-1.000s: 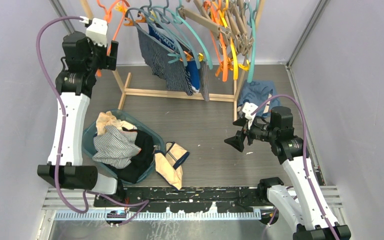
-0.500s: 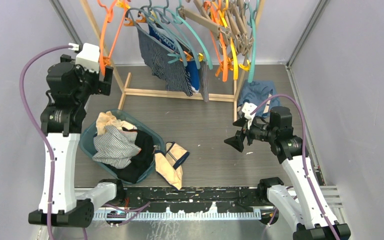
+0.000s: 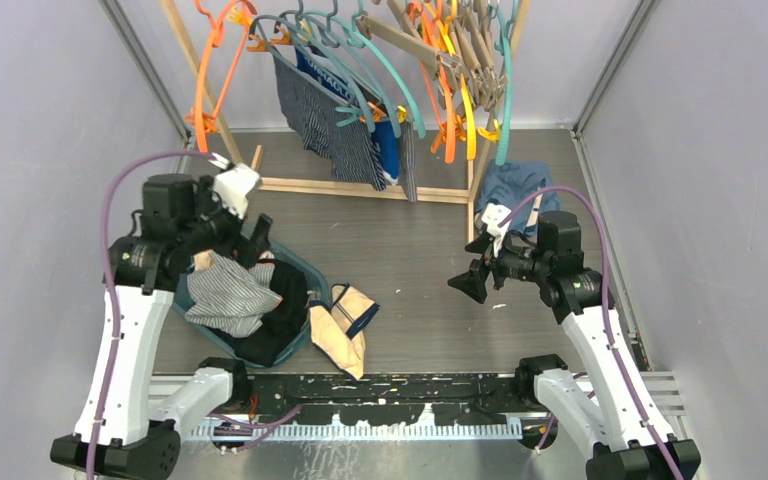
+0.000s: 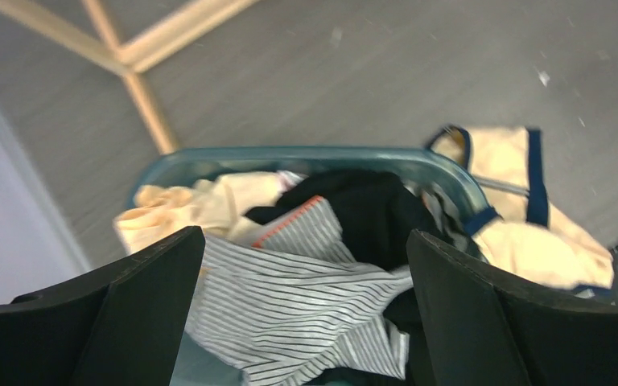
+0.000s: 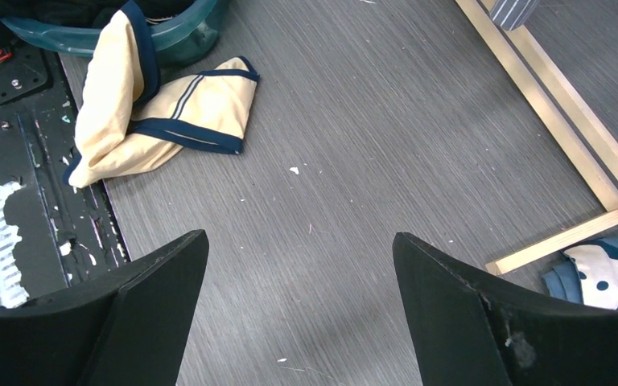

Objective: Remove the underwear clipped to the hanger
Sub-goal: Pick up the underwear from the center of the board.

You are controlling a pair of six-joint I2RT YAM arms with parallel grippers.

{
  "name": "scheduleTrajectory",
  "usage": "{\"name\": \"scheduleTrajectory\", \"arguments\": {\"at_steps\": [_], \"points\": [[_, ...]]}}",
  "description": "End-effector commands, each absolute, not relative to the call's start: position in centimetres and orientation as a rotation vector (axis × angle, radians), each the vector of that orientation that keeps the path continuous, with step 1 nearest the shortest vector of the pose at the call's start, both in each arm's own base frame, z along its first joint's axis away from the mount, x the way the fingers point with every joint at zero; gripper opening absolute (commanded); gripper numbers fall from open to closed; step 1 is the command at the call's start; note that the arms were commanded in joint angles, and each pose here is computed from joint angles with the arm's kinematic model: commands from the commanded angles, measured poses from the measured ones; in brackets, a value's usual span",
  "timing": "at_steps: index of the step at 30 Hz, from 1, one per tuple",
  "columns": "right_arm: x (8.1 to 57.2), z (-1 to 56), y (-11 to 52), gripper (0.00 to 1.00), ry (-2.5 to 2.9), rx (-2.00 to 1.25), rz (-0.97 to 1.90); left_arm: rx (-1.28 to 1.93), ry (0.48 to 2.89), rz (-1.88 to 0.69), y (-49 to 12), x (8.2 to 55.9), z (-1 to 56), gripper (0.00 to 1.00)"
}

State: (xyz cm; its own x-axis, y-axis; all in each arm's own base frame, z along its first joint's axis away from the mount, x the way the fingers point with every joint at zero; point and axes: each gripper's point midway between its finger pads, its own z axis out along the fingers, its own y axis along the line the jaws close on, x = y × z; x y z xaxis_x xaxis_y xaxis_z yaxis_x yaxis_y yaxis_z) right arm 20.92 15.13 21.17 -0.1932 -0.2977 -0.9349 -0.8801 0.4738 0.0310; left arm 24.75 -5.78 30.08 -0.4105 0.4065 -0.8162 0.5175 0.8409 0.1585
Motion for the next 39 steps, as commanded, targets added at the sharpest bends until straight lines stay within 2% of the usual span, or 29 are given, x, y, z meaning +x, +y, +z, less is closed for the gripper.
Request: {"name": "scheduleTrajectory", "arguments": {"at_steps": [1,8,19,27,33,39], "points": [[21.5,21.9,15.2,0.91,1.683,-1.025,0.714,0.886,2.07,-0.297,-9.4,22.1,27.1,0.99],[21.8,21.3,15.0,0.91,1.691,-1.033,0.69,1.2,2.09,-0.325,-13.4,21.0,21.5,0.98],[22.8,20.0,14.1,0.91,1.74,-1.019,0.628,1.83,1.863,-0.414,-21.4,17.1,15.2,0.97],[23.2,19.2,13.5,0.91,1.769,-1.0,0.61,2.203,1.727,-0.481,-23.6,12.9,10.0,0.97],[23.1,19.1,13.6,0.91,1.764,-1.002,0.622,2.316,1.736,-0.442,-23.5,11.9,7.4,0.88],[23.1,19.1,13.6,0.91,1.765,-1.001,0.622,2.365,1.763,-0.414,-23.3,11.2,6.0,0.7]]}}
